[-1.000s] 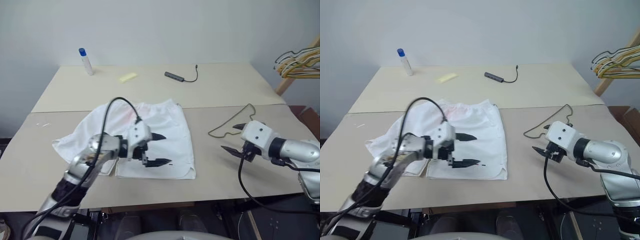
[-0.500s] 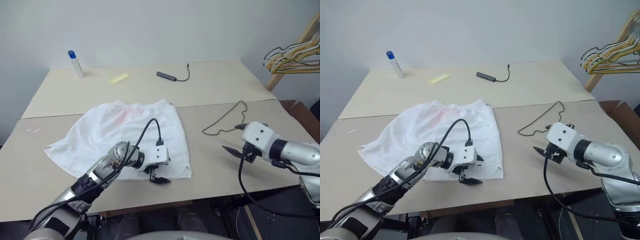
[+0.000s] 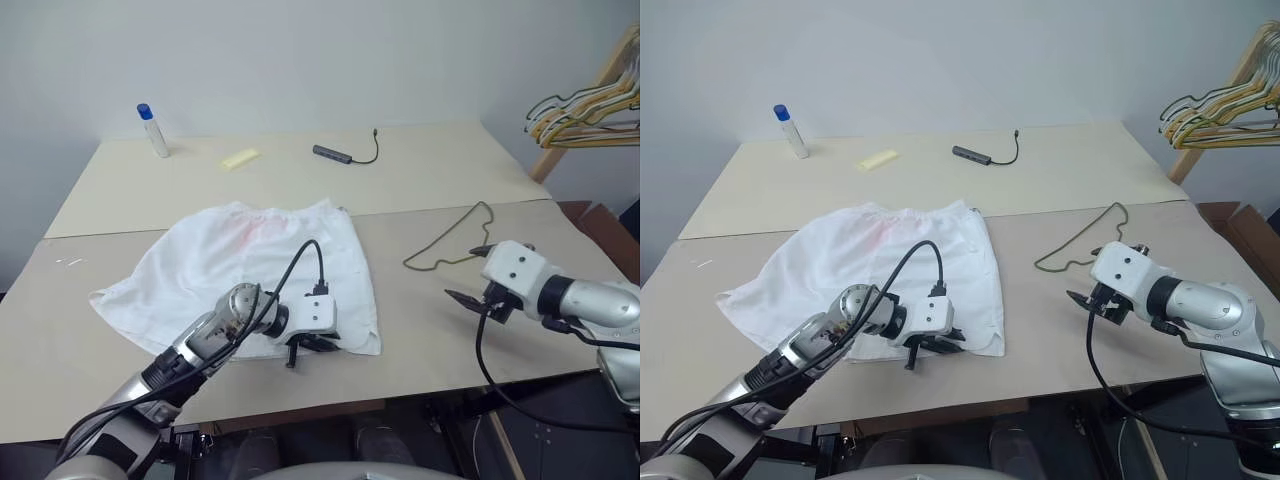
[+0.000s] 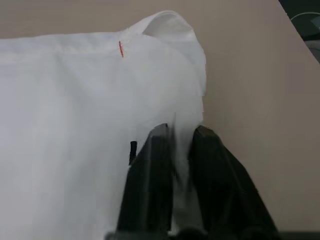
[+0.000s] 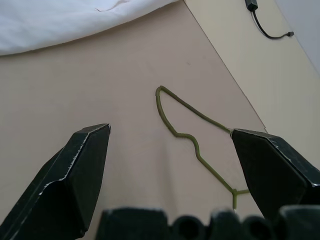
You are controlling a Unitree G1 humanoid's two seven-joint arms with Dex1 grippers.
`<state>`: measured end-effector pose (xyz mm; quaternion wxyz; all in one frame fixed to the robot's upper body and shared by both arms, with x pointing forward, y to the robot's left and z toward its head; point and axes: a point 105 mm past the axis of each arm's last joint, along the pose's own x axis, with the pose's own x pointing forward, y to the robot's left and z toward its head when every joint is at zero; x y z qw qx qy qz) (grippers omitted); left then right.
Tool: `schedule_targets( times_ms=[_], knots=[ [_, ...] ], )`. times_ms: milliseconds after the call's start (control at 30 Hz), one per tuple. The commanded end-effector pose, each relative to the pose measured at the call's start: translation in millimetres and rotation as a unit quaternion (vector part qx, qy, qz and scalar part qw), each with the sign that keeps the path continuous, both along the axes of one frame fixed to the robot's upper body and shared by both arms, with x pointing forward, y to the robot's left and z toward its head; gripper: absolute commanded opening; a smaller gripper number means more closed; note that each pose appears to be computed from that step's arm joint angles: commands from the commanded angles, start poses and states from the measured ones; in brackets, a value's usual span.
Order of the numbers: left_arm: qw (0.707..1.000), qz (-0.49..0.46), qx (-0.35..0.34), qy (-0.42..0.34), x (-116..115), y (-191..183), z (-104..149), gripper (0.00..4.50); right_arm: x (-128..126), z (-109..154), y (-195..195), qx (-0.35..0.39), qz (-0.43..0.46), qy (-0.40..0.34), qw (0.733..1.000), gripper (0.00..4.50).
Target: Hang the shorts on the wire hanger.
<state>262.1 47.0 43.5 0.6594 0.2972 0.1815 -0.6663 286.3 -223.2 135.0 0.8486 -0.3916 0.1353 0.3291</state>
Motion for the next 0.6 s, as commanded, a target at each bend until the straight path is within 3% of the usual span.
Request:
schedule_targets(
  times_ms=[33, 233, 433, 600],
  knots=[
    [0.999, 0.036, 0.030, -0.009, 9.4, 19.4, -7.4, 0.05, 5.0, 12.0, 2.5, -0.001, 0.001, -0.025, 1.000, 4.50],
    [0.998, 0.044, 0.044, -0.022, 6.7, 64.6, 5.9, 0.05, 6.9, 12.4, 2.5, -0.001, 0.000, -0.028, 1.000, 4.50],
    [0.980, 0.077, 0.158, -0.089, 21.3, 174.2, 20.8, 0.05, 11.0, 10.2, 4.9, 0.000, 0.002, -0.031, 1.000, 4.50],
    [0.974, 0.102, 0.168, -0.117, 32.4, 217.2, 46.4, 0.05, 16.0, 8.9, 9.3, 0.002, 0.010, -0.033, 0.999, 4.50]
  ],
)
